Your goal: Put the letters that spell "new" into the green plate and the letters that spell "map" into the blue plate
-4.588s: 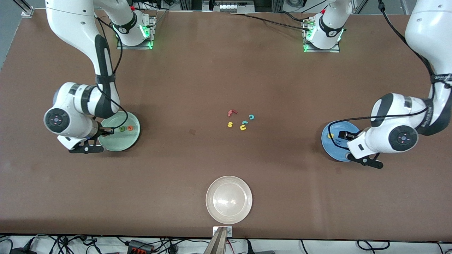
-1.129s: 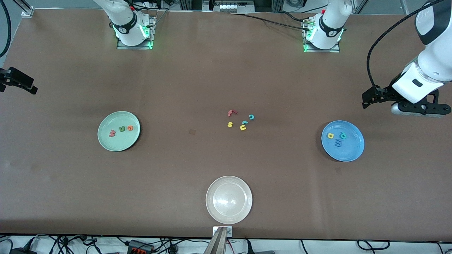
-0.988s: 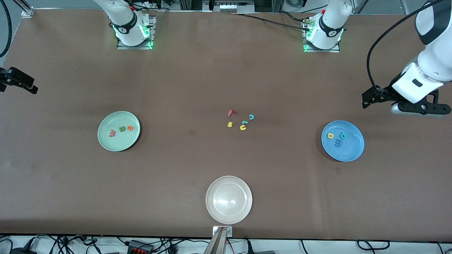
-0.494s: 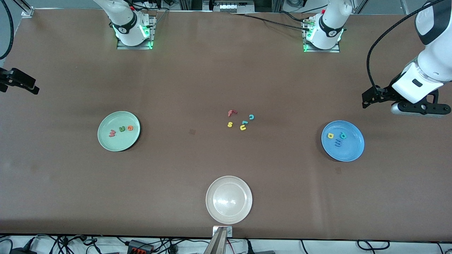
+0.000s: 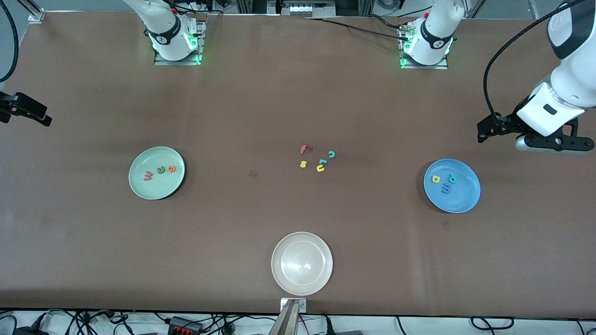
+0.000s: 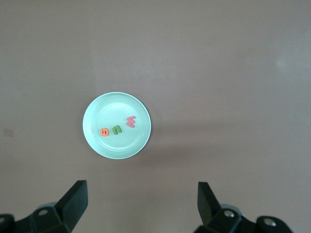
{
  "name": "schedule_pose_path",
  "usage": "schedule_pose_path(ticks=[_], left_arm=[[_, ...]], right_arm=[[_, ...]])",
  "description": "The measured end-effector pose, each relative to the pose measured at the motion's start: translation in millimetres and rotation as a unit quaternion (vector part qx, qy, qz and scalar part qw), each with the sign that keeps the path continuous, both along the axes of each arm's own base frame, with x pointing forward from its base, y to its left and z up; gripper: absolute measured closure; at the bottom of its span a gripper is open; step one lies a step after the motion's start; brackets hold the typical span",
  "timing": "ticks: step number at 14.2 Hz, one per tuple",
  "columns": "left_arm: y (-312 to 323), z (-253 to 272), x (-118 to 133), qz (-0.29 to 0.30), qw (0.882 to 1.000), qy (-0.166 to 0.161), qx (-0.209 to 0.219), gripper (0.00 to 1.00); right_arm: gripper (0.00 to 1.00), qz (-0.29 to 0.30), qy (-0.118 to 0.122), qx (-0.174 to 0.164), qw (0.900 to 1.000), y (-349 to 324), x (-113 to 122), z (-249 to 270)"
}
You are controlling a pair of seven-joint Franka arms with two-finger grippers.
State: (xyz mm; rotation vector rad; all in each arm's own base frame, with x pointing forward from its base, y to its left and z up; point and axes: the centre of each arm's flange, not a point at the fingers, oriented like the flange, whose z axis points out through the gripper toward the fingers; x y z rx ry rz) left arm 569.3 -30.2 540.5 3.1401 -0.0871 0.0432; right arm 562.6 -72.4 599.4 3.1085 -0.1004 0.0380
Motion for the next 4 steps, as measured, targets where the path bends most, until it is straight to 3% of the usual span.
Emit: schedule_pose_path(ticks=[4], left_arm=[[-0.6,-0.3,-0.4,-0.001,1.000,0.002,0.000,0.00]], right_arm=[[0.00,0.000,0.000,0.000,1.000,-0.5,0.0,0.0]])
